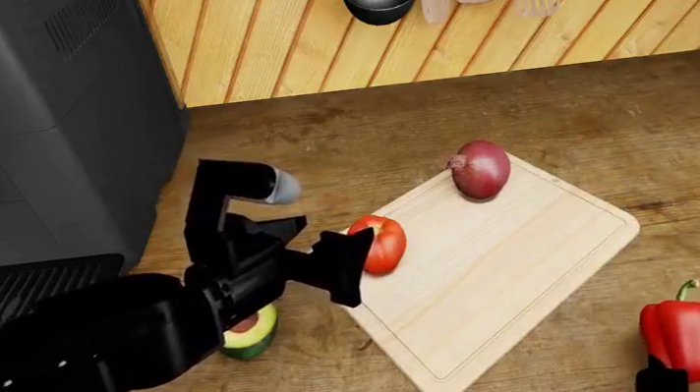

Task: Place the avocado, onion, tomato and bell pepper on the cutting board.

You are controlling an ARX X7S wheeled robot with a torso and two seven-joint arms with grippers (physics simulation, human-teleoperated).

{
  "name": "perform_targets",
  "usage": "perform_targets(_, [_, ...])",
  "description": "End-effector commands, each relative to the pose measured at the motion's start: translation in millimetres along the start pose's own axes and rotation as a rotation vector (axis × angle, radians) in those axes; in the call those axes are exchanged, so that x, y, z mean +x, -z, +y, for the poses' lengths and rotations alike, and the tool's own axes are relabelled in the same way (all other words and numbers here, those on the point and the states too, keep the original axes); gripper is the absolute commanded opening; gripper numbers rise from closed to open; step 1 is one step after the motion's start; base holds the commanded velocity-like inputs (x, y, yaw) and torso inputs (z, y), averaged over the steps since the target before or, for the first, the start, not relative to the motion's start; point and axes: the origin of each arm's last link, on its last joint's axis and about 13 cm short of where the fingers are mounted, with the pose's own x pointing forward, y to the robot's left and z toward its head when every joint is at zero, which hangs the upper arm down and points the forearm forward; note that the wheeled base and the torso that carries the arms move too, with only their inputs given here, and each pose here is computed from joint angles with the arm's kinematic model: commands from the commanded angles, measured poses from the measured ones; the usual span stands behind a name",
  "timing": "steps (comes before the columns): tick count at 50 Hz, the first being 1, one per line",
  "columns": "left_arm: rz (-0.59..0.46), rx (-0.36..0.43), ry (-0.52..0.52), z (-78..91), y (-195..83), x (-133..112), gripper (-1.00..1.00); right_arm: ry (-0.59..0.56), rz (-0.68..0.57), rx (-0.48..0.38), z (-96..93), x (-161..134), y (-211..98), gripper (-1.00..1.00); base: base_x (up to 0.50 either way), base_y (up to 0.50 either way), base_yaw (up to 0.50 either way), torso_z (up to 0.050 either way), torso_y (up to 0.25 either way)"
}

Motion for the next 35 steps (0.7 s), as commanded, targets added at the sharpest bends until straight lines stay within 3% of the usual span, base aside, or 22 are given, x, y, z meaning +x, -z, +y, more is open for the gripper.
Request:
perform_targets(1, [-0.023,0.006,-0.008,-1.1,-4.1,-6.4,1.00,0.011,-0.101,-0.031,0.6,-8.5,-15.1,-1.00,0.00,0.00,0.00,0.000,0.000])
perform_targets(23, [-0.083,0.051,-0.084,-22.2,-9.9,-46.6,1.00,-0.088,-0.268,-0.105,5.3,11.5,-48.9,-1.00,0.00,0.00,0.00,0.000,0.000])
perform_targets(35, [-0.085,0.021,-0.131,-28.8,-7.2,-66.4,1.00,-0.148,-0.312,-0.148,10.4,25.6,-63.5,-1.00,0.00,0.00,0.00,0.000,0.000])
